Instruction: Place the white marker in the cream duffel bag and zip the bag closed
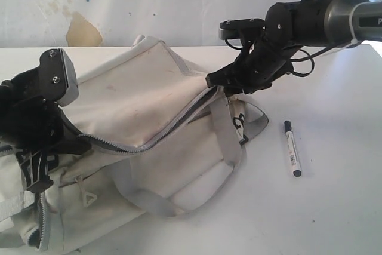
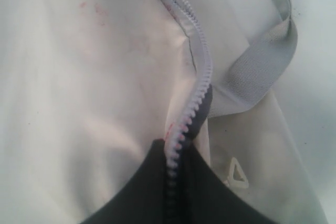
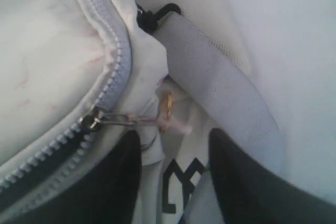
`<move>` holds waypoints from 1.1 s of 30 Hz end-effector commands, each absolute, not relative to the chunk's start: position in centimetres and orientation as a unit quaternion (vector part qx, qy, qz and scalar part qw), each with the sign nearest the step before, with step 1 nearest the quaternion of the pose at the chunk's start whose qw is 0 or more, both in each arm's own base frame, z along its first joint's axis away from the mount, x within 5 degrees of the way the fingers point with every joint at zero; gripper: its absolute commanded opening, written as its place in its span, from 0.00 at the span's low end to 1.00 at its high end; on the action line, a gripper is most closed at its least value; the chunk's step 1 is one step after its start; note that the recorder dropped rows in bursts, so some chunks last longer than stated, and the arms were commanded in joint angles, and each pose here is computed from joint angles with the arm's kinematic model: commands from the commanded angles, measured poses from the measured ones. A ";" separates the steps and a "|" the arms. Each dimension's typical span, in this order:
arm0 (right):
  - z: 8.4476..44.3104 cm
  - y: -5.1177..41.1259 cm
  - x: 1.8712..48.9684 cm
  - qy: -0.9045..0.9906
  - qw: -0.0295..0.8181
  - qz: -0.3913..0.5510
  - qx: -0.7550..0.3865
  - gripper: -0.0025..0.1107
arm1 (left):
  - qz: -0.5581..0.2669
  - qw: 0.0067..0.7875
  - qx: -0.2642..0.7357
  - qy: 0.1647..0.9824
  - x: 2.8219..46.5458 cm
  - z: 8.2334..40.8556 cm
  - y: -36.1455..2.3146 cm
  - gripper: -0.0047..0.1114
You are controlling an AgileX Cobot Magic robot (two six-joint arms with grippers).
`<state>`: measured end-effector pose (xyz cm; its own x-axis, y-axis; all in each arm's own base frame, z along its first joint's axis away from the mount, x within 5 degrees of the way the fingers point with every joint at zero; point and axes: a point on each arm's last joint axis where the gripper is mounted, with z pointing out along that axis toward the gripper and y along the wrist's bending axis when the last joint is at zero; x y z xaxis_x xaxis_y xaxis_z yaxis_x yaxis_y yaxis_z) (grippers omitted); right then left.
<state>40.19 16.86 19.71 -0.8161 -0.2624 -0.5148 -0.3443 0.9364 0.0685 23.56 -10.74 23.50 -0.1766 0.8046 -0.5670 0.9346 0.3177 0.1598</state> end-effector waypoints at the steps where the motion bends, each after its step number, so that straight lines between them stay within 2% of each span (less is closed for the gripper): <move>1: 21.5 16.3 39.7 0.950 0.259 0.093 -0.147 0.57 | -0.119 0.289 0.569 0.761 23.3 23.6 -10.8 0.04; 6: 23.4 16.1 38.5 0.953 0.248 0.099 -0.146 0.58 | -0.120 0.288 0.569 0.761 23.3 23.6 -10.8 0.06; 8: 24.2 16.0 38.0 0.954 0.240 0.105 -0.143 0.57 | -0.124 0.284 0.572 0.760 23.2 23.6 -10.8 0.13; 11: 25.3 15.9 37.2 0.955 0.229 0.112 -0.149 0.55 | -0.124 0.285 0.573 0.759 23.2 23.6 -10.8 0.32; 12: 25.7 15.8 36.9 0.955 0.226 0.113 -0.155 0.54 | -0.122 0.286 0.572 0.759 23.2 23.6 -10.8 0.39; 13: 26.2 15.8 36.5 0.953 0.226 0.113 -0.165 0.52 | -0.126 0.292 0.565 0.761 23.3 23.7 -10.9 0.51; 15: 26.7 15.7 36.2 0.953 0.226 0.116 -0.165 0.50 | -0.128 0.297 0.559 0.763 23.3 23.8 -10.9 0.58; 18: 27.5 15.6 35.8 0.953 0.225 0.116 -0.167 0.45 | -0.126 0.301 0.557 0.764 23.4 23.8 -10.9 0.62; 21: 28.1 15.3 35.0 0.956 0.209 0.115 -0.171 0.39 | -0.121 0.305 0.558 0.762 23.5 23.8 -10.9 0.62; 25: 29.0 15.0 34.1 0.958 0.196 0.114 -0.175 0.39 | -0.120 0.307 0.568 0.754 23.5 23.8 -11.0 0.59; 27: 29.7 14.8 33.5 0.957 0.198 0.115 -0.177 0.39 | -0.117 0.307 0.578 0.747 23.5 23.8 -11.0 0.46; 29: 30.1 14.8 32.6 0.957 0.197 0.115 -0.181 0.39 | -0.114 0.309 0.578 0.747 23.5 23.8 -11.0 0.22; 31: 30.0 14.6 32.2 0.957 0.194 0.114 -0.181 0.39 | -0.114 0.310 0.577 0.747 23.5 23.8 -11.0 0.04; 33: 30.0 14.4 31.7 0.958 0.191 0.112 -0.181 0.37 | -0.114 0.311 0.577 0.746 23.6 23.8 -11.0 0.04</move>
<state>32.49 14.75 29.81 -0.8648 -0.2888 -0.4106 -0.3795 0.9116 0.1581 23.70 -10.90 23.65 -0.1386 0.8013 -0.5820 0.9361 0.2979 0.1872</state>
